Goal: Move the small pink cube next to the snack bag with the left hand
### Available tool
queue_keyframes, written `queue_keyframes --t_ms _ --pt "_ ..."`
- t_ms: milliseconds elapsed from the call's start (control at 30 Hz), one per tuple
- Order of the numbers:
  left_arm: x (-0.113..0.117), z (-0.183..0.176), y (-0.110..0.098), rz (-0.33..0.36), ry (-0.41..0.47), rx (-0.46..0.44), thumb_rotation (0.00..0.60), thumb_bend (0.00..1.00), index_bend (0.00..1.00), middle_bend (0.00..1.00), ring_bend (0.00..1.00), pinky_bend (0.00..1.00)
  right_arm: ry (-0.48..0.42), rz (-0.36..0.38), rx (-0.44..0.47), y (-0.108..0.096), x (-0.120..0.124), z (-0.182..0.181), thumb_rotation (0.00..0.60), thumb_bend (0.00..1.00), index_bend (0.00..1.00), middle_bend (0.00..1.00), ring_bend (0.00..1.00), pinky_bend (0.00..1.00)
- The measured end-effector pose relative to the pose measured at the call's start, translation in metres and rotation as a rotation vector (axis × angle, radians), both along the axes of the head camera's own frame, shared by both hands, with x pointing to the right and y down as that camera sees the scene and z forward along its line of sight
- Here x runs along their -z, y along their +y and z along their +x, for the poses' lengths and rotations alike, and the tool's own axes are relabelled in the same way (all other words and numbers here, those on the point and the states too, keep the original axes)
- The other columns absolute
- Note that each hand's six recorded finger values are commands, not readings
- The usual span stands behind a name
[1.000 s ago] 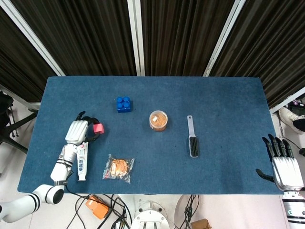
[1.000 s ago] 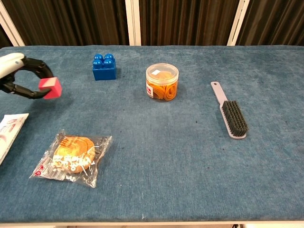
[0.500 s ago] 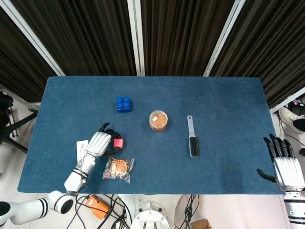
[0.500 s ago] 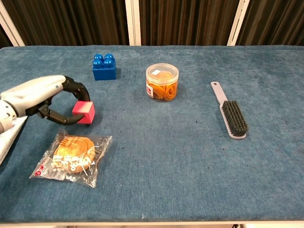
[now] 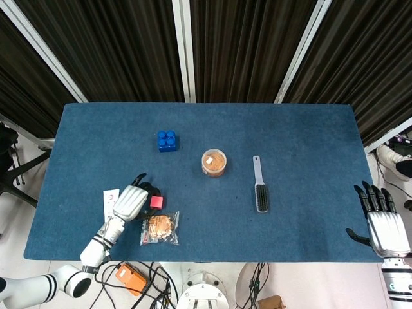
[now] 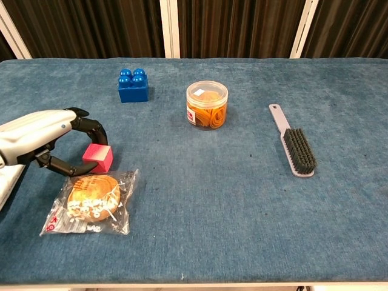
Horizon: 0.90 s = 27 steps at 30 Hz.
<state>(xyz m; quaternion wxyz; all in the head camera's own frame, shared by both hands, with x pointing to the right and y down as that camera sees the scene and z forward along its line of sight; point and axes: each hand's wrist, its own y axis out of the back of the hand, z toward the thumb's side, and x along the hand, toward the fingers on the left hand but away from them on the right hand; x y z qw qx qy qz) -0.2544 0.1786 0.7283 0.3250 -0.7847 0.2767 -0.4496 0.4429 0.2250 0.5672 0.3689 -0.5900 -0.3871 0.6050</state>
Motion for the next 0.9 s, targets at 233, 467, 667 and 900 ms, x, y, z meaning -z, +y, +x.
queue_keyframes --t_ms 233,467,667,900 --pt "-0.002 -0.001 -0.004 -0.008 0.009 0.004 0.6 0.16 0.4 0.44 0.26 0.08 -0.002 0.005 -0.002 0.0 0.001 0.0 0.6 0.27 0.0 0.0 0.0 0.0" --pt "0.001 -0.001 -0.007 0.018 0.015 0.001 0.6 0.08 0.38 0.43 0.26 0.08 -0.004 0.006 -0.002 0.0 0.002 0.001 0.6 0.27 0.0 0.0 0.0 0.0" --pt "0.012 -0.002 -0.012 0.048 0.04 0.002 0.6 0.06 0.38 0.42 0.25 0.08 -0.002 0.005 -0.001 0.0 0.001 0.0 0.6 0.27 0.0 0.0 0.0 0.0" --pt "0.056 -0.039 -0.028 0.175 0.009 0.049 0.6 0.06 0.31 0.29 0.17 0.08 0.0 0.001 0.001 0.001 0.0 -0.001 0.6 0.27 0.0 0.0 0.0 0.0"
